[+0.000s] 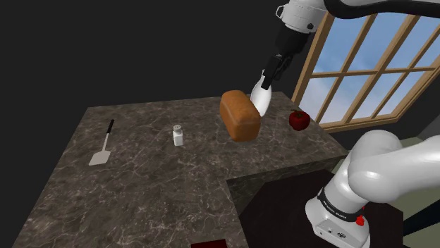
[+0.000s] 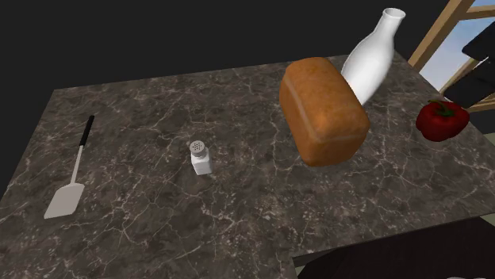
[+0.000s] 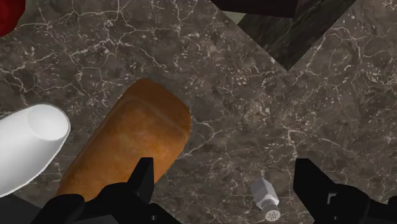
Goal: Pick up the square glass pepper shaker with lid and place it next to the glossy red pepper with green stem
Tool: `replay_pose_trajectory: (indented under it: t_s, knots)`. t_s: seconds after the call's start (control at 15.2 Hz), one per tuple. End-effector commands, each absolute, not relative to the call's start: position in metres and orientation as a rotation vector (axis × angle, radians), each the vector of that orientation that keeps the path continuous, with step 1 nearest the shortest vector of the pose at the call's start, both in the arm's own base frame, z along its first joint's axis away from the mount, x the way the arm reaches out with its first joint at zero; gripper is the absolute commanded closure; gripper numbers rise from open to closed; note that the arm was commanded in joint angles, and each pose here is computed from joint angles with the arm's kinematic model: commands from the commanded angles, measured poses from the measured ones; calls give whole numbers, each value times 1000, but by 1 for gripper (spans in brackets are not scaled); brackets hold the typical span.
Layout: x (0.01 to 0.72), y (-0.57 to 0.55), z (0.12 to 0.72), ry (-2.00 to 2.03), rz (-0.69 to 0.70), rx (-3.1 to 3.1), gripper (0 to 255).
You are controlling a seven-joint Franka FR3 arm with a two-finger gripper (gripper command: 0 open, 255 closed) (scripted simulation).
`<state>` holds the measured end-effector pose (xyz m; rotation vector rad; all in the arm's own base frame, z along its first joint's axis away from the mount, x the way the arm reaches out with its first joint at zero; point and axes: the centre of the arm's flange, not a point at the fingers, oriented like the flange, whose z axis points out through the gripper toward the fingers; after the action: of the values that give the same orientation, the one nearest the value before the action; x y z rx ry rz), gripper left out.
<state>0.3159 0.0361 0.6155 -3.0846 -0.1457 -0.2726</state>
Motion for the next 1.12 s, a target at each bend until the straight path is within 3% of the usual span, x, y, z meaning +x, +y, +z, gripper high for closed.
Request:
replay_pose_trajectory:
  t_s: [0.0,1.06]
  knots:
    - [316,36,616,-146,-273,-3085,0]
    - [488,134,509,-241,-112,-3125,0]
